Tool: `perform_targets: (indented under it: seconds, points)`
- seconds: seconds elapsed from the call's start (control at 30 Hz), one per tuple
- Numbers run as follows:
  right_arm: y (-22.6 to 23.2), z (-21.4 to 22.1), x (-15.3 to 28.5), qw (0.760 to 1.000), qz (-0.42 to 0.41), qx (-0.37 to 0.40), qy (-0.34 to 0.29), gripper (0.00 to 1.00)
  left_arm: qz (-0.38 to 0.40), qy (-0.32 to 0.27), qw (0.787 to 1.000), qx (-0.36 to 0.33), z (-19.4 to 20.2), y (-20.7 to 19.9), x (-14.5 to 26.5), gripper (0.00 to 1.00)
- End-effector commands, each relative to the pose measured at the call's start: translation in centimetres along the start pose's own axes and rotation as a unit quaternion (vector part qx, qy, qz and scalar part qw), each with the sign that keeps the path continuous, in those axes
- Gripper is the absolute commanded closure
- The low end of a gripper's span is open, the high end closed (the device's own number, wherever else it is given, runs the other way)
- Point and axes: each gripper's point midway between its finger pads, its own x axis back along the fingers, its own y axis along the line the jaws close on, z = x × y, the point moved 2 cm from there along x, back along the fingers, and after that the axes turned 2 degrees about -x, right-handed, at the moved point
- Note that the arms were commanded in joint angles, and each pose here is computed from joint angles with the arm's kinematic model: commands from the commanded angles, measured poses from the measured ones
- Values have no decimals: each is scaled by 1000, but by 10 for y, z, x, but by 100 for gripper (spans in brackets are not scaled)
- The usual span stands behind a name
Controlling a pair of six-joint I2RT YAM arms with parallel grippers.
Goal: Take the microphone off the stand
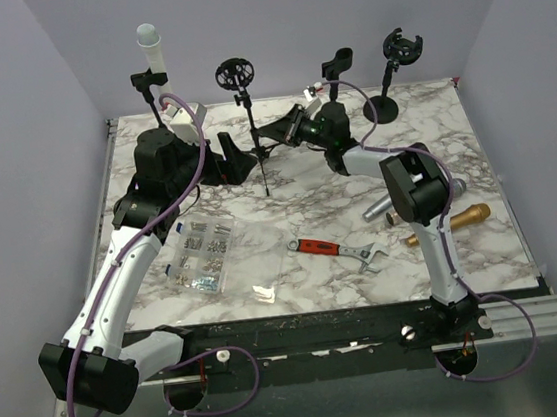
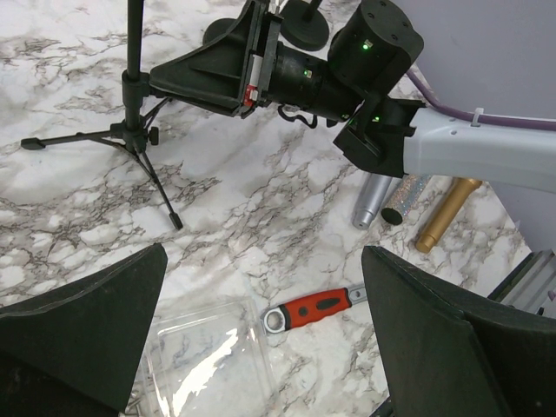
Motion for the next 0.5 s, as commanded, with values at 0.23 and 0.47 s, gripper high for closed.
perform_targets:
  seconds: [0.23, 0.47]
  points:
    - [-8, -3, 8, 943, 131, 305, -9, 99, 8, 2, 1000, 2, 4, -1, -3, 2]
    - [-19, -16, 24, 894, 205, 398, -21, 99, 6, 2, 1000, 2, 4, 0, -4, 1]
